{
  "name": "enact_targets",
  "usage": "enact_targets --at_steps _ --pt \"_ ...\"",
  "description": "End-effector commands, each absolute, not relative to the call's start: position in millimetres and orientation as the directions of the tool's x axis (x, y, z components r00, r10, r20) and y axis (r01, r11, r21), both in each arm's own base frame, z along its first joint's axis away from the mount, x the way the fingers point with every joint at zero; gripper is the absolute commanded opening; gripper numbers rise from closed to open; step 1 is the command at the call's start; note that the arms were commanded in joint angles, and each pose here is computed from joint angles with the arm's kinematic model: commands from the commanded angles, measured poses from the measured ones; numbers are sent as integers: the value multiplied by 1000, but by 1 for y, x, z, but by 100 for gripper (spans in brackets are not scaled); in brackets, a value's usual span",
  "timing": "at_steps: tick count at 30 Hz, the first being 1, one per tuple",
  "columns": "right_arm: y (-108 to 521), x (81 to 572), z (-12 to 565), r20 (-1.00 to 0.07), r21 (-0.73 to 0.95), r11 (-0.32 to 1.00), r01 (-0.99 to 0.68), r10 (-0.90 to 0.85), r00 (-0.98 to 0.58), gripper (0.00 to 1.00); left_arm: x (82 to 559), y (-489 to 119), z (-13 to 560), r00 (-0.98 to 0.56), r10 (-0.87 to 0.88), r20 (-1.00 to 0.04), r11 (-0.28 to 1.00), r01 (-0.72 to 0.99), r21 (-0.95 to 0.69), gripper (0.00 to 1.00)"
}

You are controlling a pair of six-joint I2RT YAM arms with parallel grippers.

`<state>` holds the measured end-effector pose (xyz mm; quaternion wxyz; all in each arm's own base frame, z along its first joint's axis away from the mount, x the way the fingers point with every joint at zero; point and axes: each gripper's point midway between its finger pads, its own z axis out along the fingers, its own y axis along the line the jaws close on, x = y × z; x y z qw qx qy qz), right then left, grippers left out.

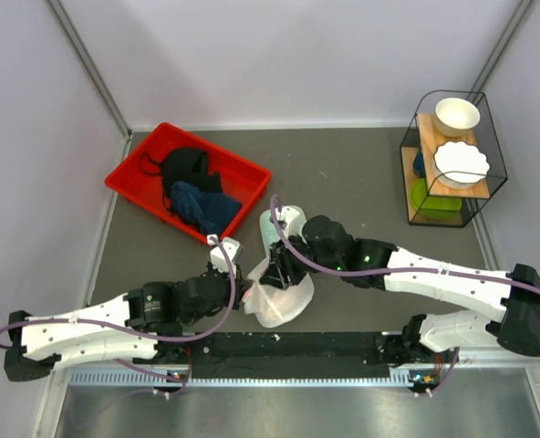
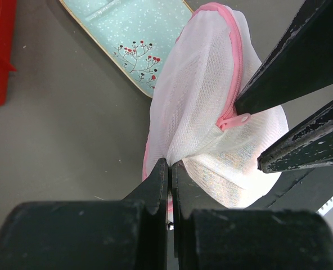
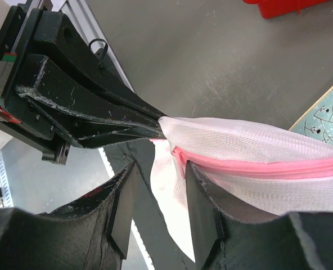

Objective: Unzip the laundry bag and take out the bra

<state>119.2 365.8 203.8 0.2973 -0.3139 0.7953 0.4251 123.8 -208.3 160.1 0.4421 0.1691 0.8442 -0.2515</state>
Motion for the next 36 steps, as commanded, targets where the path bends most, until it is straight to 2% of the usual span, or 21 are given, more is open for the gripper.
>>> enact_targets --at_steps 1,5,36 --pt "380 120 238 -782 502 382 -776 -185 -596 40 125 -222 189 -531 -14 -847 780 525 -342 0" --pt "379 122 234 -780 498 398 -771 -184 -598 36 125 -222 189 -531 -13 -847 779 526 -342 0" --pt "366 116 203 -734 516 445 -732 -211 -645 33 125 -223 191 -529 -17 -849 774 530 -346 0"
